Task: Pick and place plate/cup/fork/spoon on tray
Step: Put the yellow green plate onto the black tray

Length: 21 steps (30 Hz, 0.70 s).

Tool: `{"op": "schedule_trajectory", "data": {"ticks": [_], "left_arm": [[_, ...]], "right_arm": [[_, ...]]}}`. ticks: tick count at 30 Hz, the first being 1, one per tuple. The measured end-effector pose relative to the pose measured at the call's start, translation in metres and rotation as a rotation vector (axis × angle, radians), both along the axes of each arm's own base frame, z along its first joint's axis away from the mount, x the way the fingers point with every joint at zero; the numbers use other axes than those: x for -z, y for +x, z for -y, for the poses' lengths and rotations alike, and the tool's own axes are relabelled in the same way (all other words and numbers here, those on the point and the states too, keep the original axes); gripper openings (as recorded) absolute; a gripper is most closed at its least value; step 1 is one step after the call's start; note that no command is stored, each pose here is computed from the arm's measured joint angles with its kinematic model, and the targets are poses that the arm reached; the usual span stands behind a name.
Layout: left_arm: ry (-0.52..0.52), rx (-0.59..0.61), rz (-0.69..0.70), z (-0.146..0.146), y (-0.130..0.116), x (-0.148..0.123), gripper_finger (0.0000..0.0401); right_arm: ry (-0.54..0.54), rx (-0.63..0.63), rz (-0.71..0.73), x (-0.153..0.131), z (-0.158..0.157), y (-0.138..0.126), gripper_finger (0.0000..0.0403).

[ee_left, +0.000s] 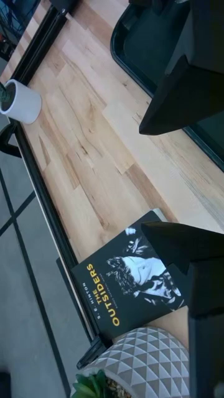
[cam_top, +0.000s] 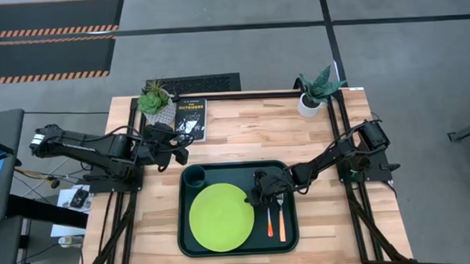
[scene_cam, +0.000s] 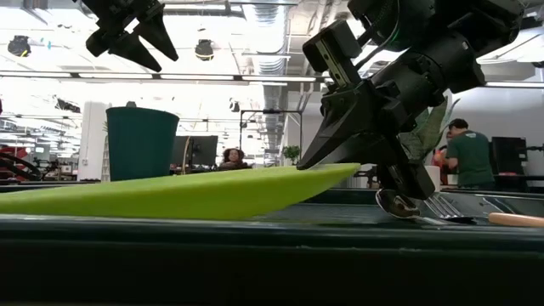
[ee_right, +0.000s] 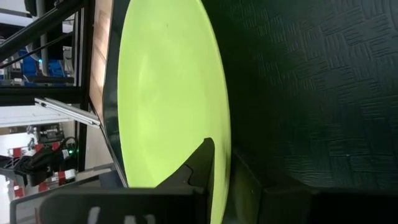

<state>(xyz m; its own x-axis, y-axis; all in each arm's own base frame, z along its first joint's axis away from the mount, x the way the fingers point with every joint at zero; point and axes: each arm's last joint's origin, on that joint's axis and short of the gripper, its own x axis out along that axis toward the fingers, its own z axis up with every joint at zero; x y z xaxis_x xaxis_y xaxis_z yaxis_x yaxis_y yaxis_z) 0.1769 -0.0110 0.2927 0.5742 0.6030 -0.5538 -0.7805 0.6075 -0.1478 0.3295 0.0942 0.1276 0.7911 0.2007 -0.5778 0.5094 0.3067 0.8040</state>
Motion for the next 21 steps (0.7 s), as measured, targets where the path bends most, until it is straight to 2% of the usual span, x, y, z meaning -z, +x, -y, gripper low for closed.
{"op": "schedule_trajectory", "data": {"ticks": [15, 21], "left_arm": [[0.0, 0.0, 0.0, 0.0, 0.0, 0.0, 0.0229], [0.0, 0.0, 0.0, 0.0, 0.0, 0.0, 0.0229]], "right_arm": [[-0.01, -0.005, 0.002, 0.0, 0.0, 0.0, 0.0069], [-0.015, -0.01, 0.004, 0.0, 0.0, 0.0, 0.0098]]}}
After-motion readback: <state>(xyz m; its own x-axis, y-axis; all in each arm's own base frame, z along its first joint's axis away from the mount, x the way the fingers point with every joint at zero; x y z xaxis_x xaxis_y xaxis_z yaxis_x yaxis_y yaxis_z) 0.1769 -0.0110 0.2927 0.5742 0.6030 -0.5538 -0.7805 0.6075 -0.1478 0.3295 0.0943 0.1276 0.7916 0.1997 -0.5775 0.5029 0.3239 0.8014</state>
